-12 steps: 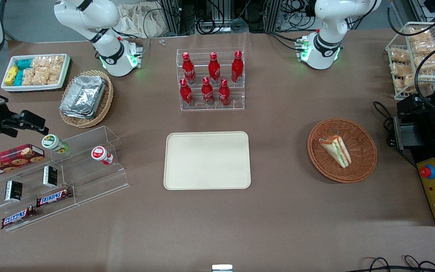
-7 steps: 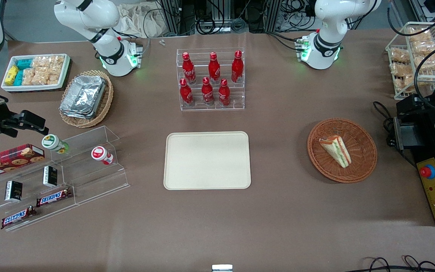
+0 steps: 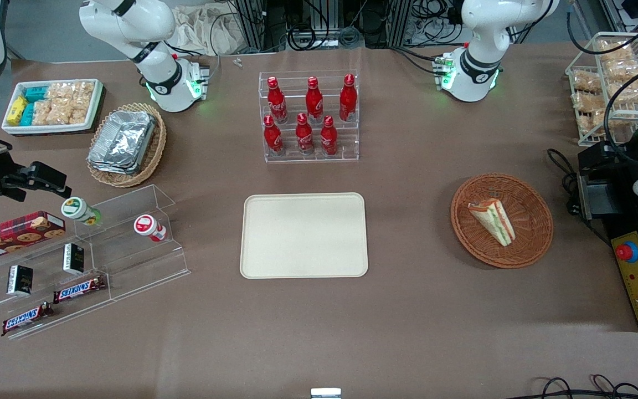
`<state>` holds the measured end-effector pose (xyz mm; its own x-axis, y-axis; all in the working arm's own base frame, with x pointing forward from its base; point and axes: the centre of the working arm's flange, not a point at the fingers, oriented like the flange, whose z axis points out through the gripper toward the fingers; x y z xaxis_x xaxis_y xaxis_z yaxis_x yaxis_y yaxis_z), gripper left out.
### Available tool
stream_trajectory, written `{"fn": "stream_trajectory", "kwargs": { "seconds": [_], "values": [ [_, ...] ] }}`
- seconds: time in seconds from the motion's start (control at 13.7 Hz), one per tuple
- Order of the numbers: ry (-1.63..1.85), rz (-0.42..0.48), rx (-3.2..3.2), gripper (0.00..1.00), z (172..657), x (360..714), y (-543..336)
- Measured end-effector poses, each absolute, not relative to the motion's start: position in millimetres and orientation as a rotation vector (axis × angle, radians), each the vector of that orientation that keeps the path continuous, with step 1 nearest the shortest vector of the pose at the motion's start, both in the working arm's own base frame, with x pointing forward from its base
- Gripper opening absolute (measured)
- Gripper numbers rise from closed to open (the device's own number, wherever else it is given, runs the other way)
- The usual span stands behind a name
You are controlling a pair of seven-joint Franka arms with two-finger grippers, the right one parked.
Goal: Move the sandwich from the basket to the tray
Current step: 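Move the left gripper over the wicker basket toward the sandwich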
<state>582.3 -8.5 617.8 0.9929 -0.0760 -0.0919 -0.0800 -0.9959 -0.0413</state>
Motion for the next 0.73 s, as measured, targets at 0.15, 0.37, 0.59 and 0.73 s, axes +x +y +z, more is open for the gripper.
{"fn": "stream_trajectory", "kwargs": {
  "seconds": [0.15, 0.37, 0.59, 0.73],
  "values": [
    [0.123, 0.203, -3.087, 1.00, 599, 581, -9],
    [0.122, 0.299, -3.079, 1.00, 564, 579, -10],
    [0.081, 0.284, -3.079, 1.00, 521, 584, -12],
    [0.016, 0.250, -3.080, 1.00, 487, 585, -16]
  ]
}}
